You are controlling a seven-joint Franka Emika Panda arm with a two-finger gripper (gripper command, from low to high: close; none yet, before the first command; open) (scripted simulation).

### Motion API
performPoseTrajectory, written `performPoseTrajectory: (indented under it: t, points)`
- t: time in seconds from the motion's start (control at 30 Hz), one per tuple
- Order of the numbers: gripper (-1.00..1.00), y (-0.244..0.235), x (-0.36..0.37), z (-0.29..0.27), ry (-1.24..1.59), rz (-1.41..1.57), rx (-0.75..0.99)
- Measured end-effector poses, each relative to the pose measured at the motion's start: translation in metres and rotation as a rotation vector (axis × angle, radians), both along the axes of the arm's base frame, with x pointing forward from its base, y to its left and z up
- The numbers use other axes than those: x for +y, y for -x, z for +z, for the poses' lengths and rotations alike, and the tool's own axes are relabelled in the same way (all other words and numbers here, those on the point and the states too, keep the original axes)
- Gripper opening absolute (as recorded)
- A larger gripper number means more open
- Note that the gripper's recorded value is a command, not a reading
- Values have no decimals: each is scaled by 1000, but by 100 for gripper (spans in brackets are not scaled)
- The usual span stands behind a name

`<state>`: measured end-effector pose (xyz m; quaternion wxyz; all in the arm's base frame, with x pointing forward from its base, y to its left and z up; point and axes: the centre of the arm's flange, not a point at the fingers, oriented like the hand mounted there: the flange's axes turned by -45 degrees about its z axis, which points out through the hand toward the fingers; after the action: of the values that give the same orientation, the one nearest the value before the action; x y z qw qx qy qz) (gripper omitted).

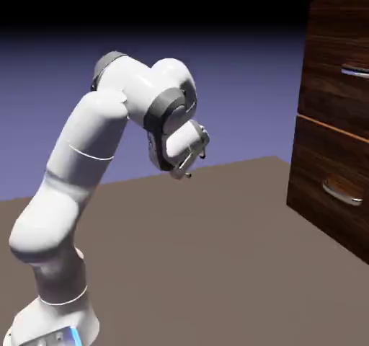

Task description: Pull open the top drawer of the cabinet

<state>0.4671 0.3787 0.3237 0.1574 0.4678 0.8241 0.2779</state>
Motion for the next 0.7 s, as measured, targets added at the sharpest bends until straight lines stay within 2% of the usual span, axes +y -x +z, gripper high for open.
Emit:
performPoseTrajectory:
  t: [0.2, 0.37, 0.53, 0.7]
  points:
    - [0, -26, 19, 56, -92, 126, -185]
    - [0, -65, 3, 118, -179, 132, -371]
    - [0, -117, -50, 182, -248, 42, -565]
    - [0, -176, -144, 234, -282, -139, -740]
